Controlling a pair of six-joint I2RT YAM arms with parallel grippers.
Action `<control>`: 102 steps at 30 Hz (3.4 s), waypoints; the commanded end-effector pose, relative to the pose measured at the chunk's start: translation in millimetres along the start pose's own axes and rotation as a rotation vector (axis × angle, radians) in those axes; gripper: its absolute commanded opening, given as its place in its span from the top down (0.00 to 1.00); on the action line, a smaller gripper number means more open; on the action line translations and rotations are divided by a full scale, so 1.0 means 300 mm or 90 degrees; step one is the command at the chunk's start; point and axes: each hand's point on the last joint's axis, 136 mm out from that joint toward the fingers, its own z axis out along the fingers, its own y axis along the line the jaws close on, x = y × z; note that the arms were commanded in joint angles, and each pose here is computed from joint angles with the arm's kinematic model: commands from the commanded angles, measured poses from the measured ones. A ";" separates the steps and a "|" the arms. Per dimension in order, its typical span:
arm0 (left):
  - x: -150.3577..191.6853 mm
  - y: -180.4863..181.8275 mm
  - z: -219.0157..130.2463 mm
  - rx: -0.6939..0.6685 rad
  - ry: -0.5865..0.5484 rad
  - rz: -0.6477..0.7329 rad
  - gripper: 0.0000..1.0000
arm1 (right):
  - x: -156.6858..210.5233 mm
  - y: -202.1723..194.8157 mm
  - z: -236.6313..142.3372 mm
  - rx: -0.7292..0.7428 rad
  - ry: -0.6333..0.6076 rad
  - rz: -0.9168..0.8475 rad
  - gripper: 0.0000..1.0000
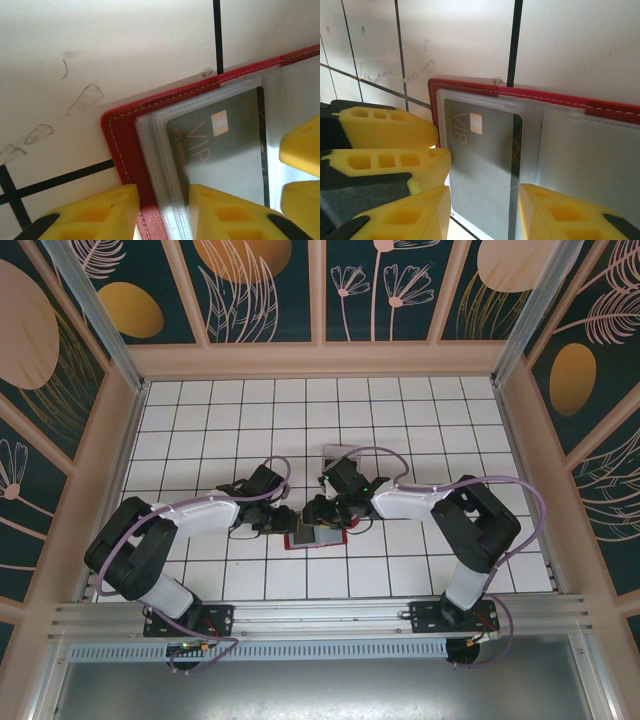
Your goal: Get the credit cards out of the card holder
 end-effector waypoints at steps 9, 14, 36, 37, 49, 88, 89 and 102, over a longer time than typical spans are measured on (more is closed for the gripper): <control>0.046 0.077 0.033 -0.062 0.031 -0.003 0.66 | -0.012 0.044 0.028 -0.013 0.010 -0.022 0.59; 0.048 0.079 0.036 -0.062 0.033 -0.003 0.66 | -0.006 0.029 0.036 0.002 0.014 -0.021 0.59; 0.050 0.080 0.038 -0.063 0.035 0.000 0.66 | -0.006 -0.011 0.026 0.068 0.008 -0.030 0.60; 0.048 0.081 0.037 -0.064 0.033 0.000 0.66 | -0.005 -0.014 0.027 0.070 0.009 -0.029 0.60; 0.047 0.080 0.035 -0.066 0.034 0.001 0.65 | -0.017 0.028 -0.003 0.065 -0.004 -0.045 0.61; 0.049 0.091 0.035 -0.079 0.039 0.004 0.66 | -0.003 -0.039 0.024 0.153 0.009 -0.057 0.64; 0.048 0.090 0.033 -0.078 0.038 0.003 0.66 | -0.001 -0.040 0.023 0.155 0.010 -0.058 0.64; 0.029 0.070 0.004 -0.071 0.021 0.005 0.64 | -0.016 0.019 0.002 0.128 -0.002 -0.066 0.65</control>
